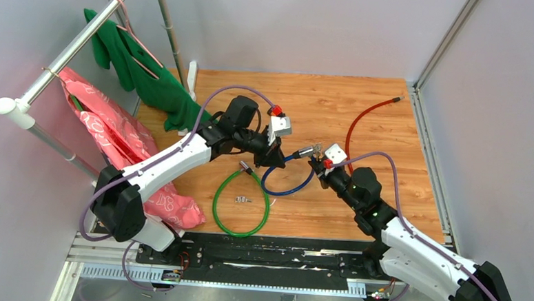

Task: Lock with the key
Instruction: Lock the lock.

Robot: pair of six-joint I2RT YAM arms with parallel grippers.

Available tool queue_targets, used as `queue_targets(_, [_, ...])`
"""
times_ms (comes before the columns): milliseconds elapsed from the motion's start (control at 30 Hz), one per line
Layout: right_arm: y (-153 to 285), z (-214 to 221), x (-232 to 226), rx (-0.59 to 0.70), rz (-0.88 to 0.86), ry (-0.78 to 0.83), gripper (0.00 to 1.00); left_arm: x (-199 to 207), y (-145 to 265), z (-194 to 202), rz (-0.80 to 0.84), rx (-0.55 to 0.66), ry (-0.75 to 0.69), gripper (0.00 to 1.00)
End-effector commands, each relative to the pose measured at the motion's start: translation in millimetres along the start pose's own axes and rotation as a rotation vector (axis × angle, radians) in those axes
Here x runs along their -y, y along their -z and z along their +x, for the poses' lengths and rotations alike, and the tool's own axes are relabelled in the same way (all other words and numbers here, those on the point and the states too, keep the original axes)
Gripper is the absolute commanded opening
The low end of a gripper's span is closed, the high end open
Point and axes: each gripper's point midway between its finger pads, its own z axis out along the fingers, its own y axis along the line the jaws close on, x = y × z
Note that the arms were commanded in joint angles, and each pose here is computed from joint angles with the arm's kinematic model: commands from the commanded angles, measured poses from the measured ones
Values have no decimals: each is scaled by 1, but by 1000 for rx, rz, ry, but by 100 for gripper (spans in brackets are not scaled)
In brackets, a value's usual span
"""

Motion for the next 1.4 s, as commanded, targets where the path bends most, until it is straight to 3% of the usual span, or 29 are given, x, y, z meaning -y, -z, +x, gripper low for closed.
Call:
queue_targets(0, [-3,-36,1,111,-5,-1,2,-3,7,-12,-34,13,-62,0])
queue_targets(300, [-7,-2,-13,19,-43,-38,5,-6,5,10,-40,-49,-78,0])
queue_targets(633, [12,6,-6,-1,14,-95,30,-4,8,17,-36,-71,-91,0])
queue_targets(800, [22,2,-21,-11,-88,-91,56,-6,8,15,-42,-69,-100,0])
queue_targets(967, [31,2,-30,-81,-147,-141,71,-6,8,15,-39,-66,-103,0])
queue_targets(1200, [65,-54,-20,-78,-211,-131,75,-4,9,18,-35,-66,-123,0])
queue_targets(1367, [81,-116,-24,-28,-407,-38,79,-2,11,19,-32,-66,-140,0])
